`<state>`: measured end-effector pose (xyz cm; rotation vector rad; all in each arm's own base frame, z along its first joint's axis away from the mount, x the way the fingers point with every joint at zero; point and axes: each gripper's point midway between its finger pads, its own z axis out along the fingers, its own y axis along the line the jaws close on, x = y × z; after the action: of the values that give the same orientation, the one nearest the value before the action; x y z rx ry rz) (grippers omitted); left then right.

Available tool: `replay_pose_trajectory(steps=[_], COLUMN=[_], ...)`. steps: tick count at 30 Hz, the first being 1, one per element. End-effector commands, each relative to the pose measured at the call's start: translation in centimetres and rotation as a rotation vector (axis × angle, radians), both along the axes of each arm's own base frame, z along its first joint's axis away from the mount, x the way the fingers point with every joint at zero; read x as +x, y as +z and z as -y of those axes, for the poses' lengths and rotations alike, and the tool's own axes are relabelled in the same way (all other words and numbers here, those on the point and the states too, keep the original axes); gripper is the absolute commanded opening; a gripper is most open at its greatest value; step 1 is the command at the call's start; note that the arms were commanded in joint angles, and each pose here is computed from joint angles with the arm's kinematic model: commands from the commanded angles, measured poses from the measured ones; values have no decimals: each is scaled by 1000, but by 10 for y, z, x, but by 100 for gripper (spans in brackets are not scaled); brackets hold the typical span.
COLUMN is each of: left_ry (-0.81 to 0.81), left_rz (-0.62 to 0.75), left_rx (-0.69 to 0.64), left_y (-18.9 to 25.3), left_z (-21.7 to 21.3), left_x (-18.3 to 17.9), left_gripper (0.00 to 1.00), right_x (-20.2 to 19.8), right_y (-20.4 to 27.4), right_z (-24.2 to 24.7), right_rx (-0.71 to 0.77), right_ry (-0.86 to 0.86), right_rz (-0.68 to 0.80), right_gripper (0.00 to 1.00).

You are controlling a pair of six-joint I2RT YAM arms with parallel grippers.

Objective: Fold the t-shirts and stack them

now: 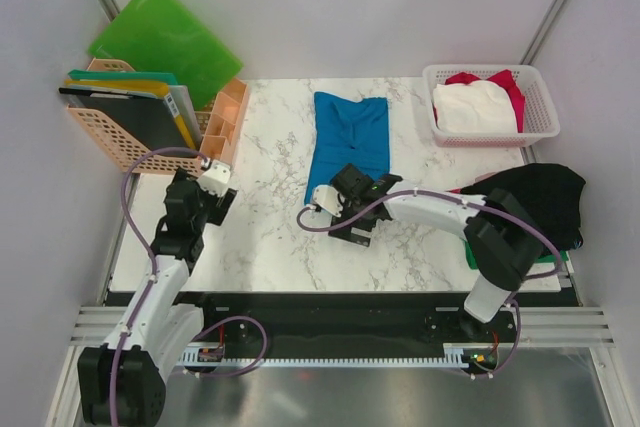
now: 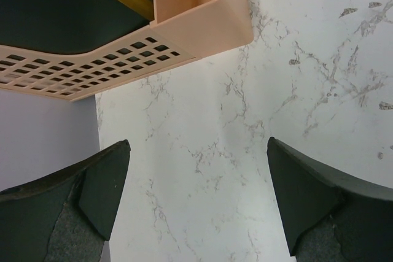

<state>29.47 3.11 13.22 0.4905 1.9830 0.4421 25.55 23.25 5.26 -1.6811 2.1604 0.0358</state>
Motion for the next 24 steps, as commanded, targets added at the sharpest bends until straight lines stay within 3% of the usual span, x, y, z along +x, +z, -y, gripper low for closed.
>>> replay_pose_trajectory(steps=[1,15,18,24], left_ry=[5,30,32,27], left_rz=[10,23,23,21], left_rx=[19,80,84,83], left_y=[-3,-1,-2,-2], left_z=[-3,-13,-13,-13], left_x=[-4,-9,-9,-8], left_gripper=[100,100,100,100], right_x=[31,69,66,59], right_y=[5,-38,-43,-54], right_z=[-29,-43,-42,-28], right_rx=[25,-91,-95,-140], right_ry=[9,28,25,20], right_rz=[83,125,112,97], right_gripper=[96,95,89,65])
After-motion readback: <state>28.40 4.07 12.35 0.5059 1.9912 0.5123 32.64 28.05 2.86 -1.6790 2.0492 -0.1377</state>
